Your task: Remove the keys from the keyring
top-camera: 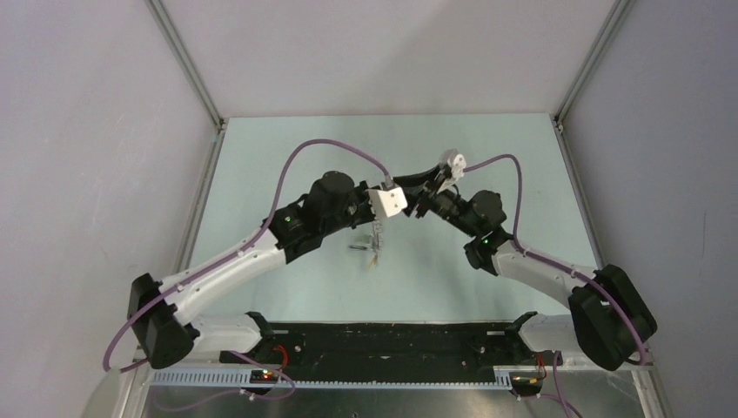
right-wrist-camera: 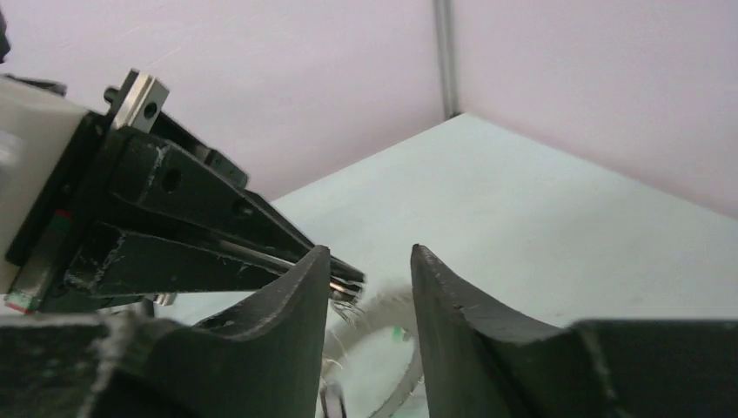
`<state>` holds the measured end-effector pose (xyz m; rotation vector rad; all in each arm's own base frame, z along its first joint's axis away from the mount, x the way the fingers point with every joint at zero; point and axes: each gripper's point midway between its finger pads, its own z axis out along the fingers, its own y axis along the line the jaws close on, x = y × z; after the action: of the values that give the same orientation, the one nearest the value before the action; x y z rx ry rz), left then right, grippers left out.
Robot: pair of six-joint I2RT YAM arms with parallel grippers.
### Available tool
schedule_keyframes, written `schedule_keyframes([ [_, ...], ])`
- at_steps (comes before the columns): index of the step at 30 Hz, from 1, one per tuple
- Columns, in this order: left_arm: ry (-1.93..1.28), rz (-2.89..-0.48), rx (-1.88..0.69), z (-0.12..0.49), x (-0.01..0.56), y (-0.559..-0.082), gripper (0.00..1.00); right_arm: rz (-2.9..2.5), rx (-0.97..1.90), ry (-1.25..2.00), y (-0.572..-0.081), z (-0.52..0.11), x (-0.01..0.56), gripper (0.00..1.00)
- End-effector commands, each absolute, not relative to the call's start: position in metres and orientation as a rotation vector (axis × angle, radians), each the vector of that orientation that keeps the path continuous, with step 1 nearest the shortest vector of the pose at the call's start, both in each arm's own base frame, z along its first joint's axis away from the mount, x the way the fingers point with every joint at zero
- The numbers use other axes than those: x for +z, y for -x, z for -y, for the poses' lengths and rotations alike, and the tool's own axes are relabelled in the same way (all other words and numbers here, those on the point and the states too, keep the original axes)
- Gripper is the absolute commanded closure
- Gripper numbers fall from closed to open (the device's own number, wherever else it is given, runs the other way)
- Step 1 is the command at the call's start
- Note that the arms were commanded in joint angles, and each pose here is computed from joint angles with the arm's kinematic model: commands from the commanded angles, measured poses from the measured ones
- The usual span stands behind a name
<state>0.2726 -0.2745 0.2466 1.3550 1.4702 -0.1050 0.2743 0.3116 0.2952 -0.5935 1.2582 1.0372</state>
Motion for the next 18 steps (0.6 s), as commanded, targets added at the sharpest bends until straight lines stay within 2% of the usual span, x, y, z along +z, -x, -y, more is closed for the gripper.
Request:
schedule_keyframes([
  [1,-1.231,-1.442,-0.08,0.276,0.287,-0.302,1.0,-1.118,1.096,0.538,-0.286,-0.289,0.332,0.52],
  [4,-1.249,-1.431,-0.072,0.275,0.281,-0.301,1.0,-1.164,1.088,0.58,-0.291,-0.276,0.322,0.51],
  [12,-1.222,-1.365,-0.131,0.266,0.296,-0.278,1.0,-1.222,0.946,0.914,-0.262,-0.277,0.287,0.5],
  [18,-1.274,-1.311,-0.148,0.274,0.296,-0.264,1.0,-1.141,0.75,1.161,-0.248,-0.289,0.274,0.54],
])
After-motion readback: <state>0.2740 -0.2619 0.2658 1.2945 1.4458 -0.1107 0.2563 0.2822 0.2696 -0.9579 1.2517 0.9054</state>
